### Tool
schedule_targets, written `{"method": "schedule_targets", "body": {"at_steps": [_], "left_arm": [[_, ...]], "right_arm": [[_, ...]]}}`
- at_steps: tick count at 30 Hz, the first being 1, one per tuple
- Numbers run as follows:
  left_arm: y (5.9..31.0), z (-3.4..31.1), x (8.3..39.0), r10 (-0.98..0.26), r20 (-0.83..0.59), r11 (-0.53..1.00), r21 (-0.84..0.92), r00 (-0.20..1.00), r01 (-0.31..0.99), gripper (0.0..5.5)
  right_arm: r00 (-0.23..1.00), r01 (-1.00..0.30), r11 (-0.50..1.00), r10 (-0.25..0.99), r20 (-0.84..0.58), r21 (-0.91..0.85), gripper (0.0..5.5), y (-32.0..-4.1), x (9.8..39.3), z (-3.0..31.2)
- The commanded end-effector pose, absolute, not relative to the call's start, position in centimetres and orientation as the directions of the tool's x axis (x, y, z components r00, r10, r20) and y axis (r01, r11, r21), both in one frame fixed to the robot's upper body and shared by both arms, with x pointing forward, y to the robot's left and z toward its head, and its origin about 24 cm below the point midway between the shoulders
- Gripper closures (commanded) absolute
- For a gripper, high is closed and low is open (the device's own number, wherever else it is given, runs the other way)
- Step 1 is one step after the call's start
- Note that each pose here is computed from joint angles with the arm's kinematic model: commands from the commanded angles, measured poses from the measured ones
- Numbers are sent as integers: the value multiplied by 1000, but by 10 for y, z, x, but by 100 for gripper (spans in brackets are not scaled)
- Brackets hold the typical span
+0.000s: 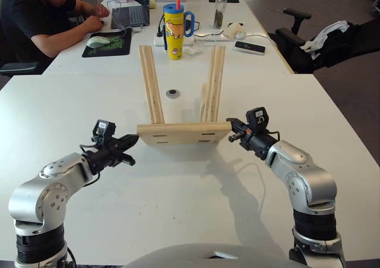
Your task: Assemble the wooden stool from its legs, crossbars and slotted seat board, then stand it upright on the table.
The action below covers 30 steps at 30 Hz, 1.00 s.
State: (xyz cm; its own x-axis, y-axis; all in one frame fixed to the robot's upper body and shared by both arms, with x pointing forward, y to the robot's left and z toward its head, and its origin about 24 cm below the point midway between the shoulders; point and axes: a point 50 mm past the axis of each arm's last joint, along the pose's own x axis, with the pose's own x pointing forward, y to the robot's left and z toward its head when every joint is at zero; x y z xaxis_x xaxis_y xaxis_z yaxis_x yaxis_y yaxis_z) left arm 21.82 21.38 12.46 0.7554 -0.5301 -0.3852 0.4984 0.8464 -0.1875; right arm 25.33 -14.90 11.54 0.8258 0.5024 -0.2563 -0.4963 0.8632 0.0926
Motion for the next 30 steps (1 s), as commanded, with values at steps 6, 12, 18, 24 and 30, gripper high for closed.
{"method": "schedule_targets", "body": {"at_steps": [6, 12, 18, 24, 30], "left_arm": [[246, 135, 217, -716, -293, 692, -180, 634, 699, 468], [289, 123, 203, -760, -308, 642, -226, 572, 733, 379], [273, 125, 222, -851, -310, 499, -221, 425, 838, 283], [255, 117, 246, -863, -360, 439, -181, 356, 880, 199], [244, 107, 263, -864, -408, 386, -160, 296, 908, 179]], "right_arm": [[748, -633, 774, 607, -270, -12, 529, -191, 272, 108], [584, -750, 653, 727, -362, 100, 442, -245, 268, 88], [361, -889, 444, 830, -425, 113, 343, -247, 276, 88], [299, -938, 345, 845, -444, 26, 257, -233, 302, 93], [233, -969, 247, 875, -424, -24, 250, -213, 318, 100]]}}
